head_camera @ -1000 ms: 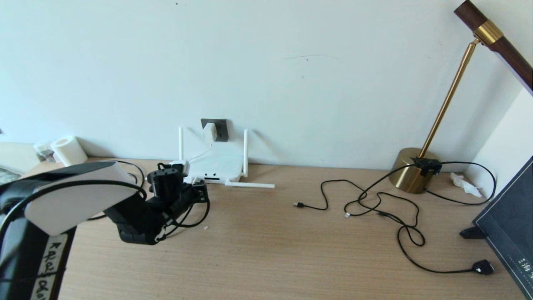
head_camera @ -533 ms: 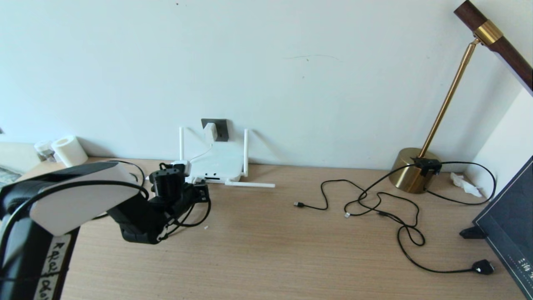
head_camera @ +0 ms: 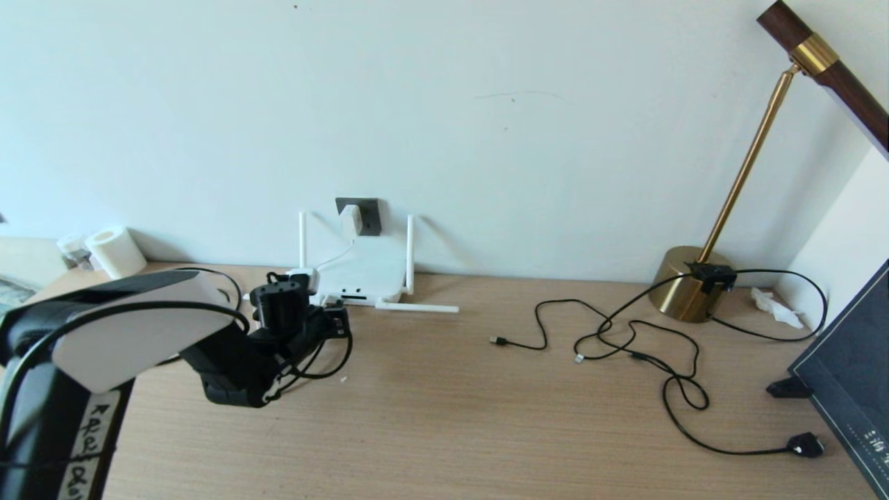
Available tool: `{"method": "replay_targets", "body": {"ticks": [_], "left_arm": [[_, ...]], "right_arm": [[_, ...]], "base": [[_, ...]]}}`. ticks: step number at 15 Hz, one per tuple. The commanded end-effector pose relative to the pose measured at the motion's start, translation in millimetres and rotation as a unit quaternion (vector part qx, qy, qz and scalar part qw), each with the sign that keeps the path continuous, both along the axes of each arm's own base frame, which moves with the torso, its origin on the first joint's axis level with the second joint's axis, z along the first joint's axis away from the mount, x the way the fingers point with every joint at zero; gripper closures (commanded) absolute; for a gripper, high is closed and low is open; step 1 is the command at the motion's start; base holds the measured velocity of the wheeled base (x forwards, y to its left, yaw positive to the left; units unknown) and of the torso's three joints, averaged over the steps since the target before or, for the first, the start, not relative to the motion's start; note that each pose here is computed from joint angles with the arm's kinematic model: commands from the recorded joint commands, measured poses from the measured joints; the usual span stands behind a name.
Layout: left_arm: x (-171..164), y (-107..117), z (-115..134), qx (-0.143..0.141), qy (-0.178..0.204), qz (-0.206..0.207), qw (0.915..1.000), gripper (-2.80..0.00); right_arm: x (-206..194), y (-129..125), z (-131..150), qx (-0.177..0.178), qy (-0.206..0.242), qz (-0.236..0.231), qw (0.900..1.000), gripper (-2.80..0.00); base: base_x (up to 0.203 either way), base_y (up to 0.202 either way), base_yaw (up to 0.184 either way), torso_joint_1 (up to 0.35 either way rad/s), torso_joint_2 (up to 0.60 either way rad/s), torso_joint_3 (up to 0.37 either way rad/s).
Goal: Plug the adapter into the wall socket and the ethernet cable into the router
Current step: Plug cable into router interface
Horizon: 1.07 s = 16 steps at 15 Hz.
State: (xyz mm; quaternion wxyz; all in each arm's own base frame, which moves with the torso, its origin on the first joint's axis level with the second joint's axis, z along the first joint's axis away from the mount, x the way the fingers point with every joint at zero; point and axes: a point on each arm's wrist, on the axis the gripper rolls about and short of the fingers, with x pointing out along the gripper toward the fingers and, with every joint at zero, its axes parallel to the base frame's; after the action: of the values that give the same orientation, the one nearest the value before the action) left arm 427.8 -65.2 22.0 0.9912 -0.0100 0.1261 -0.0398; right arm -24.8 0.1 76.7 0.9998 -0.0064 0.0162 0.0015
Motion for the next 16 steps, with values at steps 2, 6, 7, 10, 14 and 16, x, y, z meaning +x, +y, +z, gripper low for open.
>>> {"method": "replay_targets", "body": {"ticks": [2,6,7,10,14,16], "left_arm": [[-0.2,-0.8,1.2,-0.001,-0.003,-0.001,1.0,0.0],[-0.4,-1.4,3.6,-0.001,-0.006,-0.001,1.0,0.0],[-0.7,-1.3,4.2,0.0,-0.006,-0.001,1.0,0.0],[-1.9,-1.1,4.5,0.0,-0.005,-0.001,1.0,0.0],[-3.4,-0.9,5.4,0.0,-0.005,-0.001,1.0,0.0],[-5.6,-0.5,5.6,0.0,-0.003,-0.001,1.0,0.0]], "right_arm": [[0.0,0.0,0.0,0.0,0.0,0.0,1.0,0.0],[0.0,0.0,0.0,0.0,0.0,0.0,1.0,0.0],[0.0,0.0,0.0,0.0,0.0,0.0,1.0,0.0],[0.0,0.0,0.0,0.0,0.0,0.0,1.0,0.0],[0.0,0.0,0.0,0.0,0.0,0.0,1.0,0.0],[0.0,0.0,0.0,0.0,0.0,0.0,1.0,0.0]], "base": [[0.0,0.0,0.0,0.0,0.0,0.0],[0.0,0.0,0.0,0.0,0.0,0.0],[0.0,0.0,0.0,0.0,0.0,0.0],[0.0,0.0,0.0,0.0,0.0,0.0],[0.0,0.0,0.0,0.0,0.0,0.0],[0.0,0.0,0.0,0.0,0.0,0.0]]}}
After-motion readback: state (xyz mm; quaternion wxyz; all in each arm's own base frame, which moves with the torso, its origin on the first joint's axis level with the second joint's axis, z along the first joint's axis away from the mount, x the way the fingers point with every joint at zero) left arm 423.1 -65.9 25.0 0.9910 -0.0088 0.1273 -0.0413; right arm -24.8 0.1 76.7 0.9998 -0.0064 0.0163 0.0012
